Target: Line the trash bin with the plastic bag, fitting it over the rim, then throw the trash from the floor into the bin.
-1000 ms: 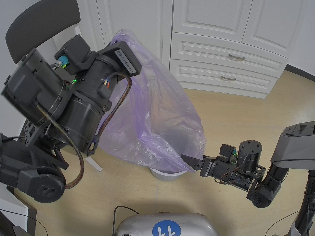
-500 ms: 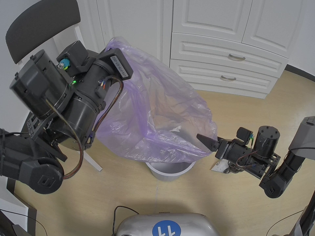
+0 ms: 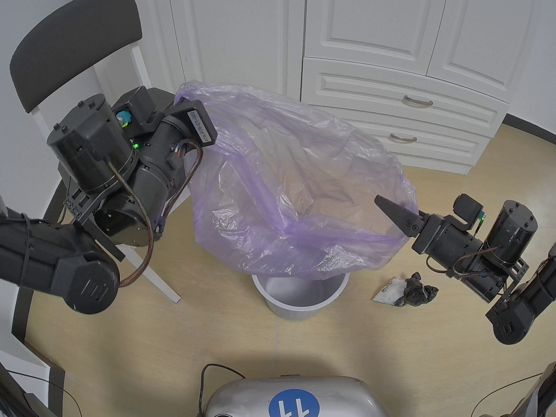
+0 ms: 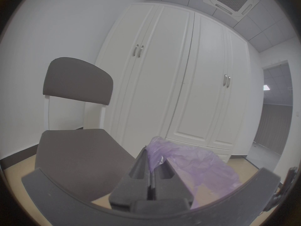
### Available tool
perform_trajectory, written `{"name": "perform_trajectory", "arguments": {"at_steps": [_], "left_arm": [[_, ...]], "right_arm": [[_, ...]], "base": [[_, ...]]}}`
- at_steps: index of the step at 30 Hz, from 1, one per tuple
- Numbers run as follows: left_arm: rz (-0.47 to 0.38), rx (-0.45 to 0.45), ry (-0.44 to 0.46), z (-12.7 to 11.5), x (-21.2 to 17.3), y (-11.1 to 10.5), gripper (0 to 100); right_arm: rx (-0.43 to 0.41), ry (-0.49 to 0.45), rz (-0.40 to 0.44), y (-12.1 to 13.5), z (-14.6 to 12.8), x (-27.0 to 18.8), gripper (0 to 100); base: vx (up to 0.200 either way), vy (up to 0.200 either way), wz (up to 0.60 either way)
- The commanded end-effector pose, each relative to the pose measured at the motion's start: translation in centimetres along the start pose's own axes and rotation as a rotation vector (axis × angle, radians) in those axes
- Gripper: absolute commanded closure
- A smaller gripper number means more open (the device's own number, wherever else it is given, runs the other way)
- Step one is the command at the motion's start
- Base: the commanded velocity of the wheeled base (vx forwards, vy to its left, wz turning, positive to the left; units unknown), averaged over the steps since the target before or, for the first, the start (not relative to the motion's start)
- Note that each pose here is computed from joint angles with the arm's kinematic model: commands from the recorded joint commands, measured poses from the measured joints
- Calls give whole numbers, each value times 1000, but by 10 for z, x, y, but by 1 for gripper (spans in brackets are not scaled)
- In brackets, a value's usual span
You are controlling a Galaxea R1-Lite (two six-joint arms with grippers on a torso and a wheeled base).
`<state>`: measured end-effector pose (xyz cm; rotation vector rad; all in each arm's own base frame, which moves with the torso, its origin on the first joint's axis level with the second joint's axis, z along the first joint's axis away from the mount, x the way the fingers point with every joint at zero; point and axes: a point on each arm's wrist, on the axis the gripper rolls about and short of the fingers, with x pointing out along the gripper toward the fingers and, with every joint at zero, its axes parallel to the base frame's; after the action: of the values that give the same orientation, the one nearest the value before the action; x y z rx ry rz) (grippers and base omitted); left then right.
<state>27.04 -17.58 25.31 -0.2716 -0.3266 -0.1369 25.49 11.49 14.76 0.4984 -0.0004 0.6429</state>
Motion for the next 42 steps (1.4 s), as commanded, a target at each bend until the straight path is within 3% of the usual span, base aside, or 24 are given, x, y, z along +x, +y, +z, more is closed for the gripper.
{"name": "perform_trajectory", "arguments": {"at_steps": [1,9,34,39,42], "left_arm": [[61,29,4,-14,21,15,100],[129,59,7,-19,38,36,100],[181,73,-12,-11,46,53,100],[161,69,2,-14,42,47,100],[118,57,23,-19,34,32,100]], "right_arm": [[-17,-58,19,5,18,-10,0],[-28,-55,11,-6,24,-15,0],[-61,-92,-2,-21,44,-27,0],[-47,-58,7,-18,37,-25,0],[-3,59,17,-12,9,-18,0]], "base": [[0,0,0],[0,0,0],[0,0,0],[0,0,0],[0,0,0]]}}
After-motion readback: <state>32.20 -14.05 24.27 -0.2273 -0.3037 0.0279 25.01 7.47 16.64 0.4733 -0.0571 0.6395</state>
